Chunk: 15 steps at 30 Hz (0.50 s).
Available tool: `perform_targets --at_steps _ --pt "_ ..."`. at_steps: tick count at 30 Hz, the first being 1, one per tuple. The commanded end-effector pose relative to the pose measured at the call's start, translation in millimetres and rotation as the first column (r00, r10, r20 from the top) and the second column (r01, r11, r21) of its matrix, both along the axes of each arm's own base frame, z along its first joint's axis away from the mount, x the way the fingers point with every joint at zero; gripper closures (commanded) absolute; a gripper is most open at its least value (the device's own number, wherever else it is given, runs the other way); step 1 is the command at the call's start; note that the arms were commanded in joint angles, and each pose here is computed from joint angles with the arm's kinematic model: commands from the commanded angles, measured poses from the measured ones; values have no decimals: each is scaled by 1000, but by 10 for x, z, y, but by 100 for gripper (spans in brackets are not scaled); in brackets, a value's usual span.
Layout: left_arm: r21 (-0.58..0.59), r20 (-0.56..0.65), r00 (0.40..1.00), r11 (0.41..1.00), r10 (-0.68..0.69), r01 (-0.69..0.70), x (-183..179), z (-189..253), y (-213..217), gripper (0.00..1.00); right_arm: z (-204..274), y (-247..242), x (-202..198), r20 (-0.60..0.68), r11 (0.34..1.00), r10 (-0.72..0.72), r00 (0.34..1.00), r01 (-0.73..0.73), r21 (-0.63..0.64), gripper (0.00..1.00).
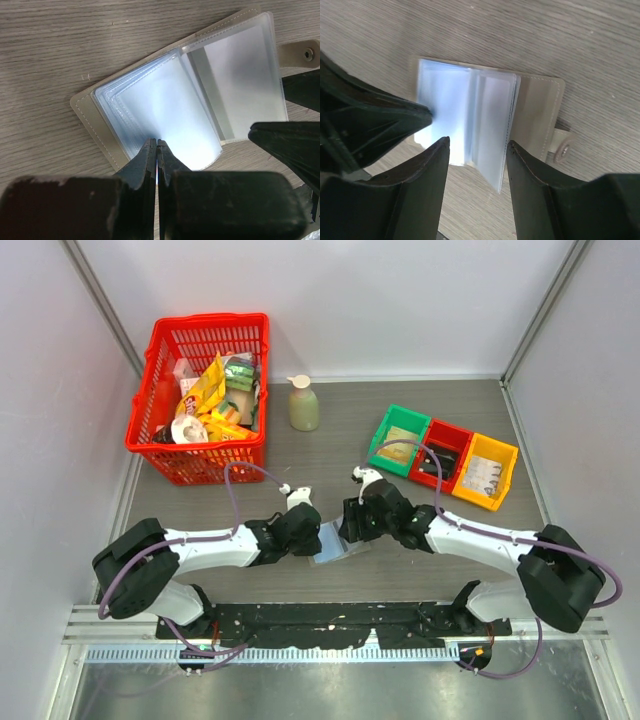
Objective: Take the credit cards out of the card holder
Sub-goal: Remove the credit card from the card holder.
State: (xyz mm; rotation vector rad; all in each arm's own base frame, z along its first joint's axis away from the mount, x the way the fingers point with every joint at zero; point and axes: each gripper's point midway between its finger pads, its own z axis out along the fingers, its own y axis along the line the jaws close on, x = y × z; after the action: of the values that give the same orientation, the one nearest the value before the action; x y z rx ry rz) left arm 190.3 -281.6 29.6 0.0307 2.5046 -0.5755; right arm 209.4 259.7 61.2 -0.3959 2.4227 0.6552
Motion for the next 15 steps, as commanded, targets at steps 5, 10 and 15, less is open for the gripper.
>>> perform_targets --at_steps 5,10,15 --pt "-11 28 1000 1000 13 -13 26 89 7 96 492 401 -37 52 974 123 991 -130 186 50" --pt "-74 62 996 996 60 -55 41 224 68 96 461 602 -144 10 945 207 978 -203 257 51" --pt "-92 90 990 990 112 -104 47 316 200 92 265 652 -133 -33 951 203 979 -190 243 50"
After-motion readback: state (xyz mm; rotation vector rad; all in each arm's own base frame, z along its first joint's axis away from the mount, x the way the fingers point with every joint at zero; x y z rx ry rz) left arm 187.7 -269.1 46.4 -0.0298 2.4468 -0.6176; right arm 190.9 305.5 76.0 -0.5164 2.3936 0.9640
